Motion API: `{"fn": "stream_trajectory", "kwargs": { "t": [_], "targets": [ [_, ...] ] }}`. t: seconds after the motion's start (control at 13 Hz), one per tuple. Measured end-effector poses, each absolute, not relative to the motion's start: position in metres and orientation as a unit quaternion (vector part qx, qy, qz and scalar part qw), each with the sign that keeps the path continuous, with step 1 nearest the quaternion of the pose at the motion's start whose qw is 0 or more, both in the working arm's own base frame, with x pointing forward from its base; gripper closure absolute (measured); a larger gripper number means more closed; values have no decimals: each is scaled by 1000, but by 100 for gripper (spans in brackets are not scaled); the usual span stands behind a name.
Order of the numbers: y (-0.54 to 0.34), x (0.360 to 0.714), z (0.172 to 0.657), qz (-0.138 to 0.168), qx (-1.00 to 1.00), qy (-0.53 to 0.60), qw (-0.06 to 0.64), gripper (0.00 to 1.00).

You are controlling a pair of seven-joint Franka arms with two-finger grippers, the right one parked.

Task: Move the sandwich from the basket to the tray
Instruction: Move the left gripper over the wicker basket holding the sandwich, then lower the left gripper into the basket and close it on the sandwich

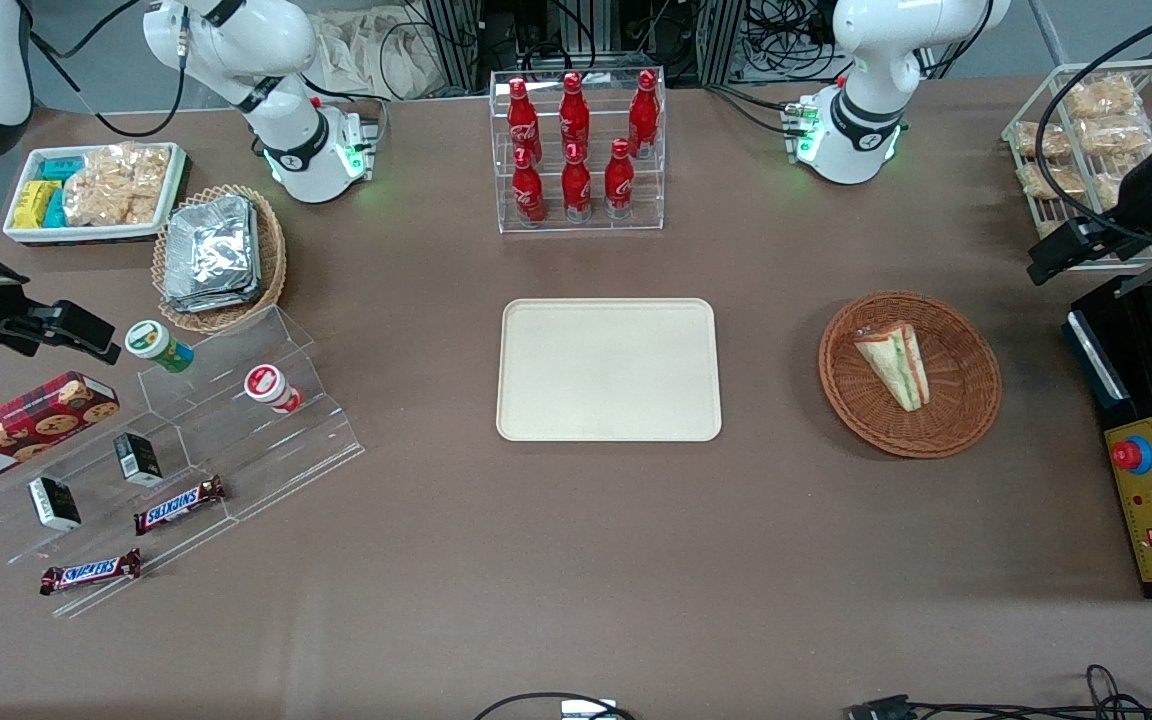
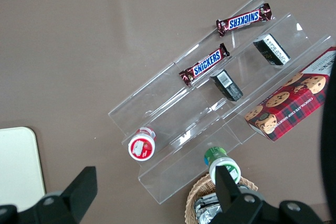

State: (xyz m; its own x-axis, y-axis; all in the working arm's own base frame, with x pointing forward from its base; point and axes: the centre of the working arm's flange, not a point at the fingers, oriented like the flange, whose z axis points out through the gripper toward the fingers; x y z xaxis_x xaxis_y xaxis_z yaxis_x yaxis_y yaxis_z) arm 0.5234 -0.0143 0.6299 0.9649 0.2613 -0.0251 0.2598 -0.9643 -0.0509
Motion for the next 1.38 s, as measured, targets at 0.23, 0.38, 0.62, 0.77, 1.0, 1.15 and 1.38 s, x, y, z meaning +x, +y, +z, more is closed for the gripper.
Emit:
{"fn": "stream_trajectory", "kwargs": {
  "t": [0.23,0.38,0.62,0.77,1.0,1.15,1.38],
  "targets": [
    [-14,522,629,23,-991,-132,25,0],
    [-14,522,628,23,-991,-132,25,0],
    [-15,523,621,39,-990,-131,25,0],
    [-17,526,609,49,-990,-128,21,0],
    [-18,532,555,25,-991,-128,18,0],
    [-18,520,501,3,-992,-128,18,0],
    [-15,492,434,-13,-991,-128,19,0]
  ]
}}
